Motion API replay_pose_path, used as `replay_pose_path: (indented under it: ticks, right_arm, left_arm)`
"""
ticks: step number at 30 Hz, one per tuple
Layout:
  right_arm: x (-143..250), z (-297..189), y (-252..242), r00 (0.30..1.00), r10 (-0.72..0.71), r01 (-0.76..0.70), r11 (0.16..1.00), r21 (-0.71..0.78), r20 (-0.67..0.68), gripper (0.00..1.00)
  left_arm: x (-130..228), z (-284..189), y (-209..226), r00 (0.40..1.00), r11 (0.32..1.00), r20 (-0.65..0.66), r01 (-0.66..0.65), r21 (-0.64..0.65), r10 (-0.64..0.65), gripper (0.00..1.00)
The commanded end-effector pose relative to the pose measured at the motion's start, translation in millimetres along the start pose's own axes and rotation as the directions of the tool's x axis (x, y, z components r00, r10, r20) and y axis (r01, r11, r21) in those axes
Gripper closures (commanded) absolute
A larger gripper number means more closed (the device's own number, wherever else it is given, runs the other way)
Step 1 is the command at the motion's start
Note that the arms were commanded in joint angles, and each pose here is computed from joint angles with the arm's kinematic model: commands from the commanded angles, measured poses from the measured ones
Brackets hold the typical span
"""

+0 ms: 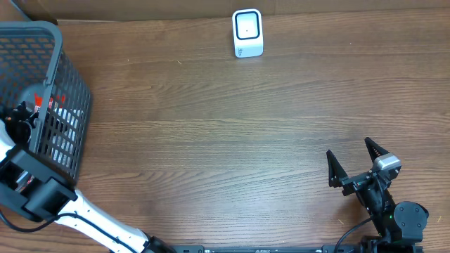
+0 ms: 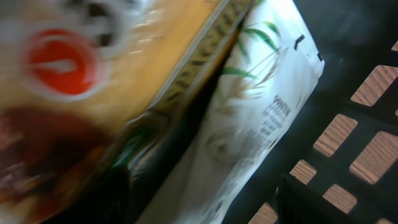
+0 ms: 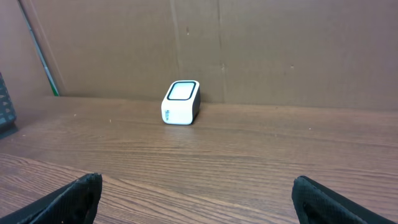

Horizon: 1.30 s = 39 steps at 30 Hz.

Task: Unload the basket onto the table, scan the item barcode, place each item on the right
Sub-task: 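Reach the left gripper into the grey basket toward the white tube, then lift the white tube out and place it mid-table with left gripper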

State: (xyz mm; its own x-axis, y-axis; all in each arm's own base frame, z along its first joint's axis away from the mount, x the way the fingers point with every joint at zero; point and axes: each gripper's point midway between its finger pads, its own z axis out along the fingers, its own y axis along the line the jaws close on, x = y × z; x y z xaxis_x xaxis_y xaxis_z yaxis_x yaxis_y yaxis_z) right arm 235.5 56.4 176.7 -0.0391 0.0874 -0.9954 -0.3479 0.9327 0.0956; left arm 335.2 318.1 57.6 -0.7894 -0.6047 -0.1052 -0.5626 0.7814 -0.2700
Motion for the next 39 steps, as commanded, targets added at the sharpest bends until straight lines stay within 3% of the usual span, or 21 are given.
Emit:
replay_pose_path:
  ticks: [1, 7, 9, 10, 17, 25, 32, 35, 39]
  right_arm:
    - [-1, 0, 2, 1.000, 0.000, 0.000, 1.000, -0.008, 0.007, 0.00]
    - [-1, 0, 2, 1.000, 0.000, 0.000, 1.000, -0.008, 0.007, 0.00]
    - [-1, 0, 2, 1.000, 0.000, 0.000, 1.000, -0.008, 0.007, 0.00]
    - [-1, 0, 2, 1.000, 0.000, 0.000, 1.000, -0.008, 0.007, 0.00]
    - [-1, 0, 2, 1.000, 0.000, 0.000, 1.000, -0.008, 0.007, 0.00]
    - [-2, 0, 1, 1.000, -0.001, 0.001, 1.000, -0.004, 0.011, 0.00]
    - [-2, 0, 1, 1.000, -0.001, 0.001, 1.000, -0.005, 0.011, 0.00]
    - [-2, 0, 1, 1.000, -0.001, 0.001, 1.000, -0.005, 0.011, 0.00]
    - [-2, 0, 1, 1.000, -0.001, 0.001, 1.000, -0.005, 0.011, 0.00]
  left_arm:
    - [4, 21, -2, 0.998, 0.999, -0.052, -0.047, -0.026, 0.045, 0.38]
    - [7, 35, -4, 0.994, 0.996, -0.090, -0.065, -0.063, 0.059, 0.66]
    - [7, 36, -6, 0.994, 0.995, -0.091, -0.070, -0.066, 0.063, 0.89]
    - [6, 36, -7, 0.994, 0.995, -0.089, -0.071, -0.066, 0.065, 0.96]
    - [-5, 15, -6, 0.999, 0.997, -0.040, -0.023, -0.079, 0.020, 0.96]
    - [-58, -108, -36, 0.971, 0.994, 0.239, 0.048, -0.096, -0.023, 0.96]
    - [-67, -266, -115, 0.797, 1.000, 0.604, -0.023, -0.012, 0.026, 0.96]
    - [-46, -313, -161, 0.726, 0.992, 0.684, -0.125, 0.021, 0.076, 0.96]
    - [-11, -335, -216, 0.701, 0.966, 0.699, -0.250, 0.058, 0.139, 0.96]
